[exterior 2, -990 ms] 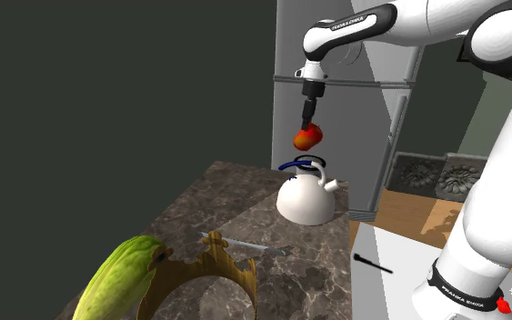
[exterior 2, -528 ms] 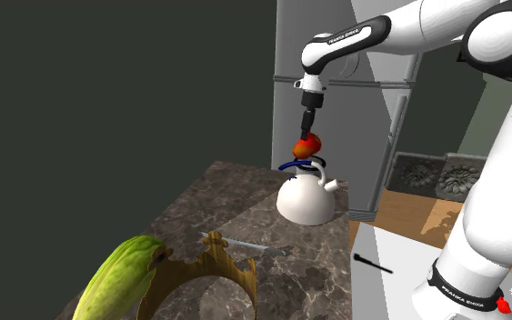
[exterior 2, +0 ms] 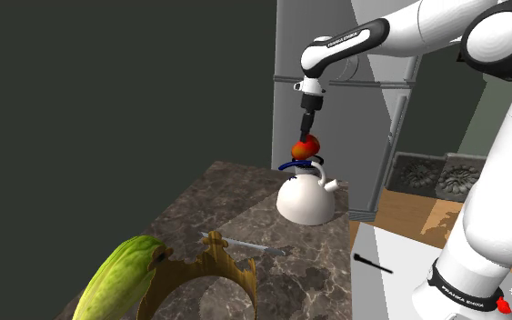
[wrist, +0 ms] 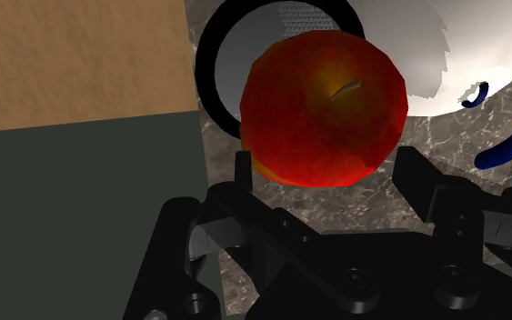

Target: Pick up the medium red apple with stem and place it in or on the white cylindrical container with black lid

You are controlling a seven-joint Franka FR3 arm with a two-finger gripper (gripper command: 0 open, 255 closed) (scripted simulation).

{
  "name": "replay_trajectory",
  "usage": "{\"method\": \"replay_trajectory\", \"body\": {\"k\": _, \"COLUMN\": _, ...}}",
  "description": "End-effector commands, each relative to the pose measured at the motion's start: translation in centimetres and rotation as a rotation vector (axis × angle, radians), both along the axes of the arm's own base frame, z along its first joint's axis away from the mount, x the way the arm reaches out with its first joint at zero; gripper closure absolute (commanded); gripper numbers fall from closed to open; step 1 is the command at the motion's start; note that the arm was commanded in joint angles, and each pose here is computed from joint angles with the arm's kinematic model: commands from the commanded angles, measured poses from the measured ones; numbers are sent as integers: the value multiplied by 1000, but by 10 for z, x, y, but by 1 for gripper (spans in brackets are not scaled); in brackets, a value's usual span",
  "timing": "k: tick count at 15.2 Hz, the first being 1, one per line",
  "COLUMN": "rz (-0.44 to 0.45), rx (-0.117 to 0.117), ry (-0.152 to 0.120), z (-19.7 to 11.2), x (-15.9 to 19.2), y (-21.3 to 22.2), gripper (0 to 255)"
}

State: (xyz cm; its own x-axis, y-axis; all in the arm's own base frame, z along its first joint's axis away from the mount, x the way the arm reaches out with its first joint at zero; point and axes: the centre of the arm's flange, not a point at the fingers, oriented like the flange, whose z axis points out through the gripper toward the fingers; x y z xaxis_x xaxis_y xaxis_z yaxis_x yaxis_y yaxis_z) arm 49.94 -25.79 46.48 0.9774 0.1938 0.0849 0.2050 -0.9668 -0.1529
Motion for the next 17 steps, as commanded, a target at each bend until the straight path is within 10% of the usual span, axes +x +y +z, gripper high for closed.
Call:
{"method": "replay_trajectory", "body": {"k": 1, "rz": 0, "rx": 4, "ry": 12, "z": -6, "x": -1, "y": 1, "gripper": 255}}
{"method": "replay_trajectory", "body": {"k": 2, "rz": 0, "rx": 4, "ry": 12, "z": -6, "x": -1, "y": 1, "gripper": 255}}
{"method": "replay_trajectory", "body": {"k": 3, "rz": 0, "rx": 4, "ry": 12, "z": -6, "x": -1, "y": 0, "gripper": 0}}
{"method": "replay_trajectory", "body": {"k": 17, "rz": 0, "rx": 4, "ry": 12, "z": 43, "x": -3, "y": -8, "gripper": 0}}
